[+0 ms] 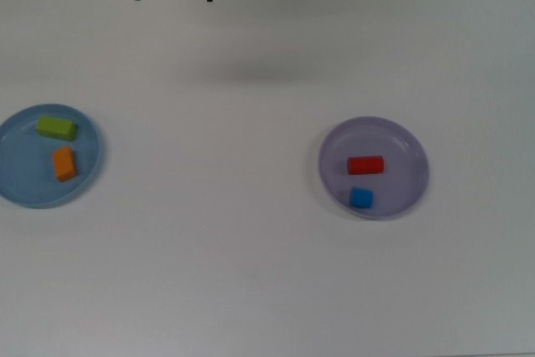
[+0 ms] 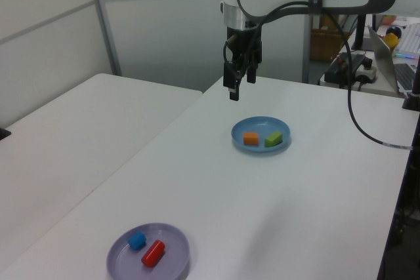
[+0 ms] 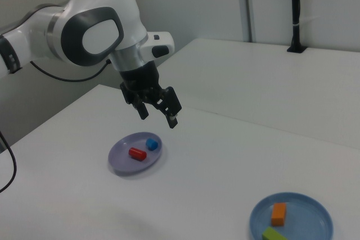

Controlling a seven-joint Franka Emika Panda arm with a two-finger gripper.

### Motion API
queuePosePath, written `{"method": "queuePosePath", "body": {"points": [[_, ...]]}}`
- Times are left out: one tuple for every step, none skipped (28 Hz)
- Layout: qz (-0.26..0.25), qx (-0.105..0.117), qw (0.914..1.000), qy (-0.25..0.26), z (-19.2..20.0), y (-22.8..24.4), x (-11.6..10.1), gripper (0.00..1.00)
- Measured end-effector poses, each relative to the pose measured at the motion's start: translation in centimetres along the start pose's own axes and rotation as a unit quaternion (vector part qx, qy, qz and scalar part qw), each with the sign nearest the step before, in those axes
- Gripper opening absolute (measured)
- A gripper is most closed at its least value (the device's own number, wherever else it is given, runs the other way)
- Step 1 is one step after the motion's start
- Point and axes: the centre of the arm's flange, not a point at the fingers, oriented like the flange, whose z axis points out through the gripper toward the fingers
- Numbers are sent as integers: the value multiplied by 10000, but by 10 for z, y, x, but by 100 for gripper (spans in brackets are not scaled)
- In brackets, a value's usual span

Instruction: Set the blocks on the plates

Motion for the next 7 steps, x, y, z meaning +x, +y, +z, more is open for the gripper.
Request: {"method": "queuePosePath", "body": {"points": [[-15,1,10000,2,0,-2,0,100],[-22,2,10000,4,0,-3,0,100],[-26,2,10000,8,-1,-3,0,100],[-27,2,10000,13,-1,-3,0,100],[-27,1,10000,22,-2,-3,0,100],[-26,1,10000,35,-3,-3,1,100],[-25,0,10000,60,-6,-3,1,100]]}}
